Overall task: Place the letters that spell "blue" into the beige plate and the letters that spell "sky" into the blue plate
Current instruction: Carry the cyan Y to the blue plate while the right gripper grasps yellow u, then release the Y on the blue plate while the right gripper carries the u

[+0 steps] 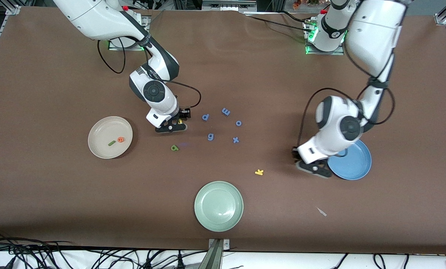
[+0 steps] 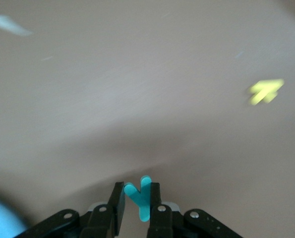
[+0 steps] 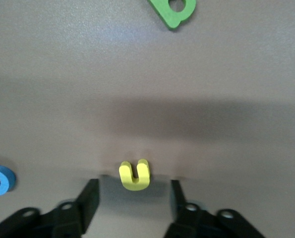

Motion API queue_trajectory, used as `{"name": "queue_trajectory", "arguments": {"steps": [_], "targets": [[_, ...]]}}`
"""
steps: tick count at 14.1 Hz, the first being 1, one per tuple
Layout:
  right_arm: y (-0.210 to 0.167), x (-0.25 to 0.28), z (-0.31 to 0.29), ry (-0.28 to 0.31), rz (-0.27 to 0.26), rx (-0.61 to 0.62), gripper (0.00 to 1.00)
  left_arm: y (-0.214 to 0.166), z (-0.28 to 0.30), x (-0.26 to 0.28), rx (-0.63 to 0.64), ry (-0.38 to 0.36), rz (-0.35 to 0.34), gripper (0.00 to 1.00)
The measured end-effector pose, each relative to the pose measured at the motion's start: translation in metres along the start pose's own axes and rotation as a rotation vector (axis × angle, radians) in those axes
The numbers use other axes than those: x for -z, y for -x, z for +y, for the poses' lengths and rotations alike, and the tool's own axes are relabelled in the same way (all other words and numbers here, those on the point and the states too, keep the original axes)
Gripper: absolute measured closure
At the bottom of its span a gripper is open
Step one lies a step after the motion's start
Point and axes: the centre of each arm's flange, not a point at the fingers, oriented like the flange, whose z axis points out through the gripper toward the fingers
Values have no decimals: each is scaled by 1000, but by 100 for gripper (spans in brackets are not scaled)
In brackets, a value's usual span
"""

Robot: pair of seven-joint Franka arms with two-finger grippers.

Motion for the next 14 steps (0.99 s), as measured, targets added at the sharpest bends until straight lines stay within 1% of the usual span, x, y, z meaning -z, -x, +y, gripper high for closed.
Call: {"name": "queue_trajectory", "arguments": {"steps": [1,2,4,5,6,7,8,9,10,12,14], "targets": [[0,-2,0,-2,0,0,39,17,-29,5,-41,3,-18,76],[0,-3,0,-3,-1,0,48,34,-55,8,-79,8,-35,76],[0,-3,0,-3,0,-2,68,65,-97,8,-115,13,-61,76],[0,-3,0,-5,2,-2,69,76,-110,5,-116,15,-73,75],[-1,-3,0,-6,3,-3,74,82,-116,3,-112,17,-80,74],[-1,-3,0,-7,5,-3,75,83,-116,1,-112,18,-83,74],[-1,-2,0,-9,9,-4,75,82,-113,1,-115,19,-82,68],[-3,-2,1,-12,15,-6,75,80,-109,1,-118,19,-81,59],[-5,0,3,-12,20,-10,75,78,-105,1,-120,18,-79,49],[-15,9,13,13,16,-27,75,70,-89,1,-115,21,-71,33],[-27,25,32,67,-17,-52,75,54,-50,-1,-100,32,-47,32]]}}
